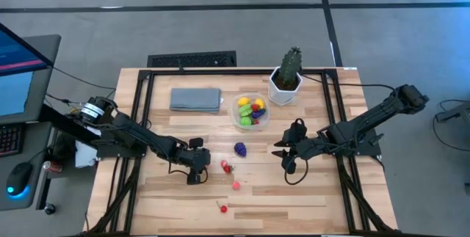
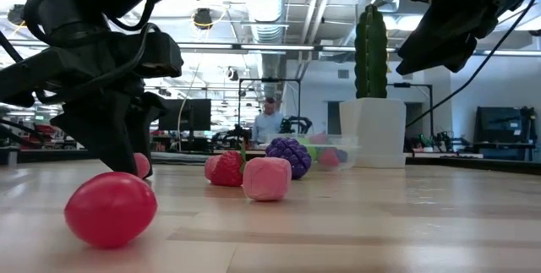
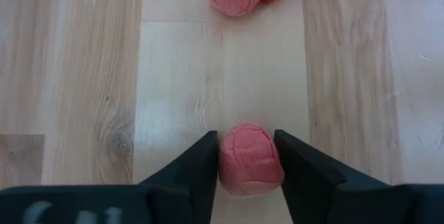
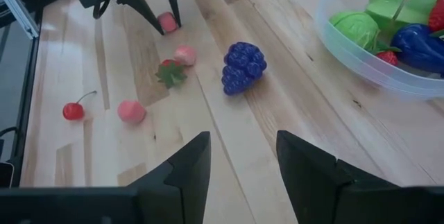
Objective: Pick and placing Produce into tupperware
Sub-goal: Put the top left peach into the transparent bin
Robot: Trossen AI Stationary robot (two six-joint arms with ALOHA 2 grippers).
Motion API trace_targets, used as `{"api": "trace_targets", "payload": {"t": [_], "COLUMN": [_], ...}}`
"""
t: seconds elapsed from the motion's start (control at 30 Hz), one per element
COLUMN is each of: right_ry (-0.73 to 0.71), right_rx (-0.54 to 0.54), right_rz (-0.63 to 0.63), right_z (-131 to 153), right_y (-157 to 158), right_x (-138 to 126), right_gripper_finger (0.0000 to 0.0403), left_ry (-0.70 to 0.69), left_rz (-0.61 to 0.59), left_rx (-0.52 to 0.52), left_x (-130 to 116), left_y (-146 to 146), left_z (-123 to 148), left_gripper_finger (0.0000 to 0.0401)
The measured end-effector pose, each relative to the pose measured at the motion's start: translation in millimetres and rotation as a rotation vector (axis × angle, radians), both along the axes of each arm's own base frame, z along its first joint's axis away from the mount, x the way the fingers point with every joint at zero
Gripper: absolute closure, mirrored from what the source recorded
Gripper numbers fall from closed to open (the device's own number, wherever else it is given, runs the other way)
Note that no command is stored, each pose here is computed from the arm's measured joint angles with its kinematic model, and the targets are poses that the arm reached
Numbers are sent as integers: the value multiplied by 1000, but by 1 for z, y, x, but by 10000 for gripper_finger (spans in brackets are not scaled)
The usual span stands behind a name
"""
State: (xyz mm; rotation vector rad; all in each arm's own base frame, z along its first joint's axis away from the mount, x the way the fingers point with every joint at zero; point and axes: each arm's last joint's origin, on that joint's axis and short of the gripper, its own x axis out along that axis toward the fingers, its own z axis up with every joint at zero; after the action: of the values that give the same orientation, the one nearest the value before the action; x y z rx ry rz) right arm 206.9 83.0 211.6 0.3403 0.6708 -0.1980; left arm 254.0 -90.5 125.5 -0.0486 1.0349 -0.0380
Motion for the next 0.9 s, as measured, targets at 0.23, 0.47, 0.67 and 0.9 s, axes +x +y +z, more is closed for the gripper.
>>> {"api": "trace_targets", "payload": {"t": [0.23, 0.47, 0.67, 0.9], "right_ry": [0, 0, 0, 1], "right_rx": [0, 0, 0, -1], "right_rz": [0, 0, 0, 1], "right_z": [0, 0, 0, 0], "right_y": [0, 0, 0, 0], "right_x": [0, 0, 0, 0], "right_gripper_finger": [216, 216, 216, 216], "left_ry": [1, 1, 1, -9], "left_rz": [-2, -2, 5, 33], "left_rx": [-3, -3, -7, -15], "left_x": [0, 0, 0, 4], "left_y": [0, 0, 0, 2], "left_z": [0, 0, 0, 3], "left_gripper_finger": [275, 275, 275, 275]}}
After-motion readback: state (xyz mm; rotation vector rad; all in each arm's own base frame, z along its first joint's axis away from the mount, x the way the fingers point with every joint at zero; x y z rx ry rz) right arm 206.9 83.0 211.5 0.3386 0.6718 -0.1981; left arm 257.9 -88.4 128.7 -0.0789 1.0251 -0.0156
